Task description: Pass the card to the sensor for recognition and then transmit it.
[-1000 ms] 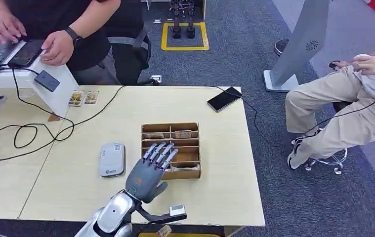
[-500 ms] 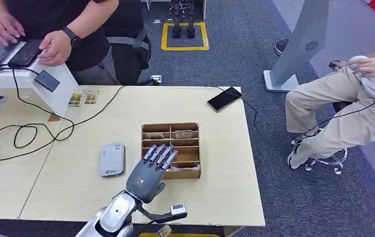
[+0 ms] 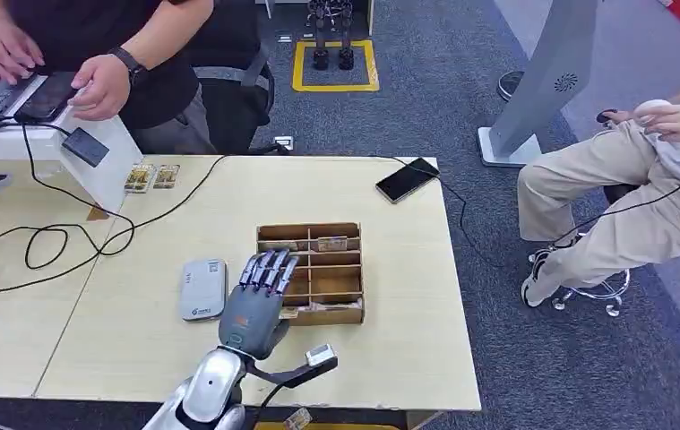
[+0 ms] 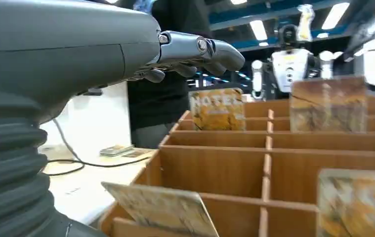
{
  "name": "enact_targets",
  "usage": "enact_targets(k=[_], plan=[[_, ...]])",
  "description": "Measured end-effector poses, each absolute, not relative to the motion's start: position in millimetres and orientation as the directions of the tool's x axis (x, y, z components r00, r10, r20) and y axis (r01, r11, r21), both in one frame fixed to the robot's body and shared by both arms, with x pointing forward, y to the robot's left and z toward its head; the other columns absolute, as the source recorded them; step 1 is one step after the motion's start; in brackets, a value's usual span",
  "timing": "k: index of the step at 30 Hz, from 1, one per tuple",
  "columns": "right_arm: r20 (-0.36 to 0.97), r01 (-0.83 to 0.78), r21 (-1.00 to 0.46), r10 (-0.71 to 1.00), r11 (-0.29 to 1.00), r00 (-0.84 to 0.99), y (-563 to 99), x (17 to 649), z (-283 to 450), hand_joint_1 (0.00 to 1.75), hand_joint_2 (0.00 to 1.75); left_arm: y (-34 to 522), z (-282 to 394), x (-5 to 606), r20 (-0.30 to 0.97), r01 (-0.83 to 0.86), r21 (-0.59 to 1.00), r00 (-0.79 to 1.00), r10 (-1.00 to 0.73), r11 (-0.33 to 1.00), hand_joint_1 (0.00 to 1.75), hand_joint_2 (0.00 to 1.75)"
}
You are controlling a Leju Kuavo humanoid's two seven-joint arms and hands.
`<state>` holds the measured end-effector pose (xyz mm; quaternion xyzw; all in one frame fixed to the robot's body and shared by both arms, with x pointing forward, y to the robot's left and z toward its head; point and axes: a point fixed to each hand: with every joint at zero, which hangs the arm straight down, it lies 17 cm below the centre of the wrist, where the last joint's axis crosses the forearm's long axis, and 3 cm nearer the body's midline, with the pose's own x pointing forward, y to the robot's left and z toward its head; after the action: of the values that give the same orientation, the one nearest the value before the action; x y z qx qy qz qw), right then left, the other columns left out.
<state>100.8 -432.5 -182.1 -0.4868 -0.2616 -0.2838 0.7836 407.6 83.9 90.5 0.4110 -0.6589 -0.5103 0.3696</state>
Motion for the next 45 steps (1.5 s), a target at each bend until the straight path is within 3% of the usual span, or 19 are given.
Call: enact_targets(k=[16,17,18,22,24,25,27,28,29,32,43,45], plan=[[0.686,0.705,-0.616,-0.201,0.352,0.699,-434,99,-182,0.00,1.75,109,111,413,0.123,-0.228,0.953,-0.315,-0.941,0.200,0.00,1.75],[0.686,0.705,-0.615,-0.202,0.352,0.699,-434,99,-182,0.00,1.75,109,111,413,0.123,-0.227,0.953,-0.314,-0.941,0.200,0.26,1.75],[0.686,0.706,-0.615,-0.202,0.351,0.699,-434,99,-182,0.00,1.75,109,111,413,0.122,-0.226,0.954,-0.317,-0.941,0.199,1.75,1.75],[0.687,0.711,-0.613,-0.211,0.345,0.695,-434,97,-182,0.00,1.75,104,103,413,0.109,-0.185,0.966,-0.338,-0.935,0.180,1.73,1.75],[0.688,0.715,-0.611,-0.217,0.340,0.692,-435,96,-182,0.00,1.75,101,97,412,0.098,-0.156,0.974,-0.357,-0.929,0.163,1.48,1.75],[0.689,0.716,-0.611,-0.219,0.339,0.691,-435,96,-182,0.00,1.75,100,94,413,0.089,-0.144,0.978,-0.369,-0.925,0.152,1.45,1.75],[0.691,0.720,-0.607,-0.224,0.336,0.687,-435,96,-182,0.00,1.75,95,82,412,0.062,-0.103,0.988,-0.410,-0.910,0.114,1.03,1.75],[0.692,0.722,-0.606,-0.225,0.335,0.685,-434,96,-182,0.00,1.75,93,73,410,0.051,-0.080,0.992,-0.432,-0.900,0.094,0.65,1.75],[0.693,0.723,-0.605,-0.227,0.333,0.684,-434,96,-182,0.00,1.75,91,68,409,0.042,-0.065,0.995,-0.450,-0.892,0.080,0.47,1.75],[0.696,0.725,-0.602,-0.225,0.335,0.682,-434,98,-182,0.00,1.75,88,56,407,0.025,-0.031,0.998,-0.497,-0.868,0.047,0.56,1.75],[0.698,0.721,-0.601,-0.212,0.346,0.684,-434,102,-181,0.00,1.75,92,32,405,0.014,0.032,0.999,-0.548,-0.836,-0.005,0.54,1.75],[0.698,0.720,-0.601,-0.211,0.347,0.684,-434,102,-181,0.00,1.75,93,28,404,0.014,0.043,0.999,-0.552,-0.834,-0.012,0.70,1.75]])
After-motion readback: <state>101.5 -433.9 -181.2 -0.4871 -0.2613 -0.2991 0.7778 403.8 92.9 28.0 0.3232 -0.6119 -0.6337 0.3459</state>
